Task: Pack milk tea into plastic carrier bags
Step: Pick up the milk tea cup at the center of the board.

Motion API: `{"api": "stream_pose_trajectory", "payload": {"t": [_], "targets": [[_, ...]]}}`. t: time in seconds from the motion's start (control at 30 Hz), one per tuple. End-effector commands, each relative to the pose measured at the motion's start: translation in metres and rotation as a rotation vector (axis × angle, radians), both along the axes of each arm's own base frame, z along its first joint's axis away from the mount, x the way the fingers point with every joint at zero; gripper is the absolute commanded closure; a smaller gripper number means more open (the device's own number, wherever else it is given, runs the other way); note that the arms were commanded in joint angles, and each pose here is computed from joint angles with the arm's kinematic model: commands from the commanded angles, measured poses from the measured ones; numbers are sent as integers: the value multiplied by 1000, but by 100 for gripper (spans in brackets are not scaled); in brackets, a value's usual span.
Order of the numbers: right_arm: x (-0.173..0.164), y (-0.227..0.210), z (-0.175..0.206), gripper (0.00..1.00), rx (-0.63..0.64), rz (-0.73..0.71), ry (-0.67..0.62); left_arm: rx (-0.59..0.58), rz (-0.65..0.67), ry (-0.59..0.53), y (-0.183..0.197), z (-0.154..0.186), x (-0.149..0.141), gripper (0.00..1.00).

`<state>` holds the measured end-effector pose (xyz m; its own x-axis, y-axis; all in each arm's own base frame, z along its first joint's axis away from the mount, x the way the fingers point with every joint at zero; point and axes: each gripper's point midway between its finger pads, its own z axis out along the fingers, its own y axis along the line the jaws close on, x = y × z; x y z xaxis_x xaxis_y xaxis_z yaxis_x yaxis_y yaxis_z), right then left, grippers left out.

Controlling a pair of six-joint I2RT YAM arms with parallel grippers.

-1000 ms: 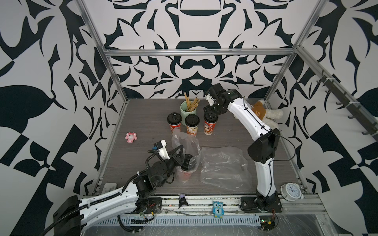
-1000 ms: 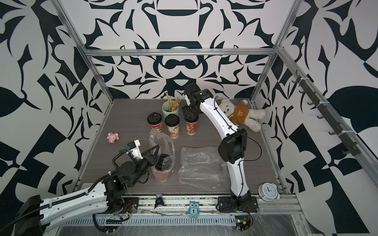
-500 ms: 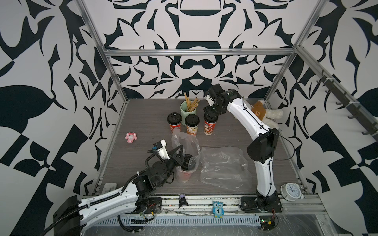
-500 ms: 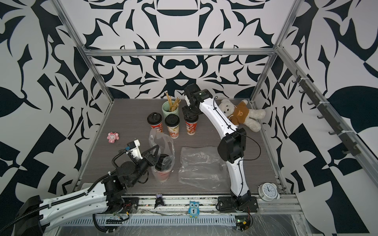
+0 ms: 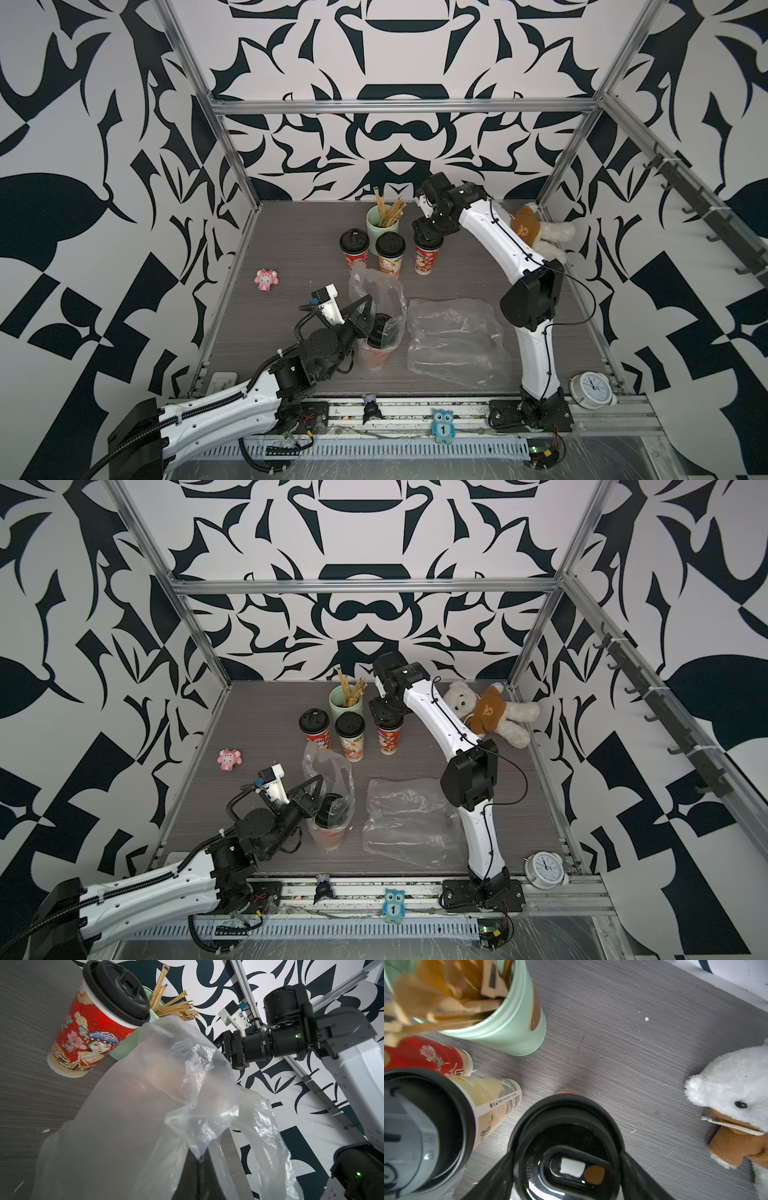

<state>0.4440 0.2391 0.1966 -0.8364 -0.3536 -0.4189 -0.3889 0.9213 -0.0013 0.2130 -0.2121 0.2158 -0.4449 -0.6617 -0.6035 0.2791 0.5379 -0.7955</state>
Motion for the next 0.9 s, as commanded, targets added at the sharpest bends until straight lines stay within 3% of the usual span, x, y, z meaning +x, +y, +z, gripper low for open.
{"api": "stream_pose_trajectory", "payload": {"t": [0.0, 0.07, 0.23, 0.4, 0.87], "targets": [[-5, 0, 0, 21, -23, 14, 5, -14, -4, 1, 0, 3, -1, 100], [-4, 0, 0, 23, -23, 11, 5, -15, -3, 1, 1, 3, -1, 100], [-4, -2, 7, 41, -30, 7, -12, -17, -3, 0, 2, 4, -2, 100], [-6, -5, 29, 49, -21, 3, -54, -16, -3, 3, 1, 3, -2, 100], [-51, 11, 118, 54, 22, 83, -199, -11, -11, 9, -1, -1, -2, 100]]}}
